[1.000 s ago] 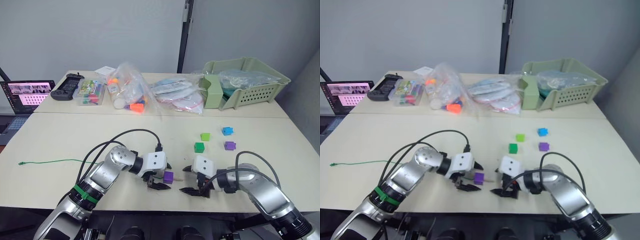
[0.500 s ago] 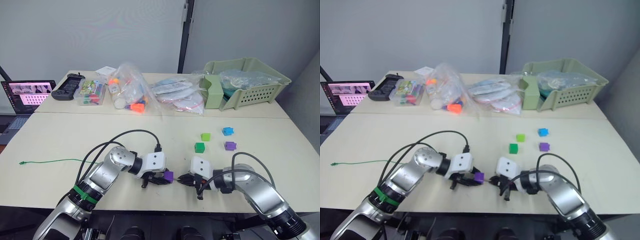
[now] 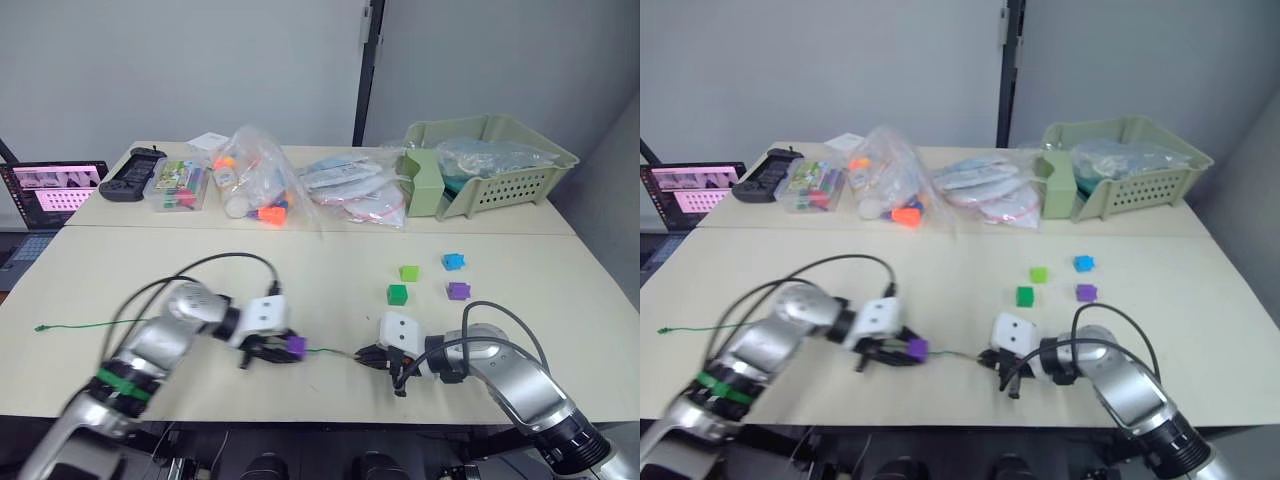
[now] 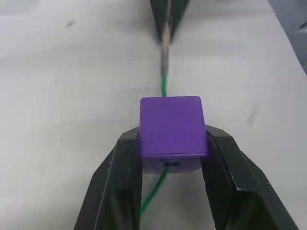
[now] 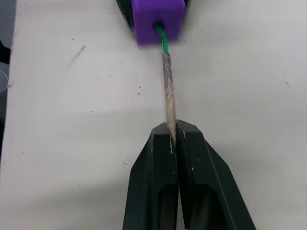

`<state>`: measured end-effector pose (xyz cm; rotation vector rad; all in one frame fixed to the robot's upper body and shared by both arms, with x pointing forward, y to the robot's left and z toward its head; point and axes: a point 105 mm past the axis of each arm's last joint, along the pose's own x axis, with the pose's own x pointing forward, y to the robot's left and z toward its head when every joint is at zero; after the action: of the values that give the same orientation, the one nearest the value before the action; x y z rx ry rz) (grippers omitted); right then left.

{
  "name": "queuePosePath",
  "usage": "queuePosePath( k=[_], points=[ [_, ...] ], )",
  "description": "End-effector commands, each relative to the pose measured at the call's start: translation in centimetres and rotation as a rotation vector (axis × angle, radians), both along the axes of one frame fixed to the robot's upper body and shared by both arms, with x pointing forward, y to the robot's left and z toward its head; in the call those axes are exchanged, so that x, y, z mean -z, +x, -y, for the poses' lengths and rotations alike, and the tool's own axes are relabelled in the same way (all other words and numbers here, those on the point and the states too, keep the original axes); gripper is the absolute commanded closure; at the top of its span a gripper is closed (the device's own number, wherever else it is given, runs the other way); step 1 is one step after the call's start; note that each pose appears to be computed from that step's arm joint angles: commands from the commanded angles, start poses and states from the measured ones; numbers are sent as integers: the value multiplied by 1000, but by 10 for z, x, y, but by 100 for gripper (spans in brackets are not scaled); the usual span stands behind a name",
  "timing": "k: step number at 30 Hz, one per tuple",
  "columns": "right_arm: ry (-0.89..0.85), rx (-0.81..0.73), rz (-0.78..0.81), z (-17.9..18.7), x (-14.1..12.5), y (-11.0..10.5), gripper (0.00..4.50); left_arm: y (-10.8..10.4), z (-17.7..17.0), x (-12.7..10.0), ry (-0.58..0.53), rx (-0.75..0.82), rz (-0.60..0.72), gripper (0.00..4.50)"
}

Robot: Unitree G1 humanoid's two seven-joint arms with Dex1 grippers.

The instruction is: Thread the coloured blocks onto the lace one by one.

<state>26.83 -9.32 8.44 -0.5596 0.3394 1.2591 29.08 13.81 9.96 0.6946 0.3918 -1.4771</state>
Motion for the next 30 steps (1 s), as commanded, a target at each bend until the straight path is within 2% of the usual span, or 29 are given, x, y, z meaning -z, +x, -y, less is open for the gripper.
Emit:
queuePosePath(
  k=[1,4,8,15,19,20,22,25,29,30],
  points=[
    [-1,-17,35,-2,-10,-2,450,1,-73,-10,75,-64,21,330],
    [0,-19,42,-3,-12,-3,450,1,-128,-16,118,-164,15,330],
    [-5,-20,47,0,-13,-4,450,3,-182,-28,202,-263,88,330],
    [-11,-26,55,3,-15,-5,450,1,-216,-29,267,-382,114,330],
    [-9,-37,62,4,-20,-6,450,7,-214,-30,232,-408,132,330],
    [-2,-41,65,2,-22,-6,450,13,-208,-37,193,-410,153,330],
    [5,-47,66,-1,-24,-7,450,20,-199,-49,129,-393,161,225],
    [10,-55,64,-4,-24,-9,450,27,-186,-66,88,-353,175,124],
    [19,-62,57,-8,-25,-10,450,29,-165,-86,76,-310,133,3],
    [21,-61,57,-11,-25,-10,450,24,-154,-88,71,-268,105,3]
  ],
)
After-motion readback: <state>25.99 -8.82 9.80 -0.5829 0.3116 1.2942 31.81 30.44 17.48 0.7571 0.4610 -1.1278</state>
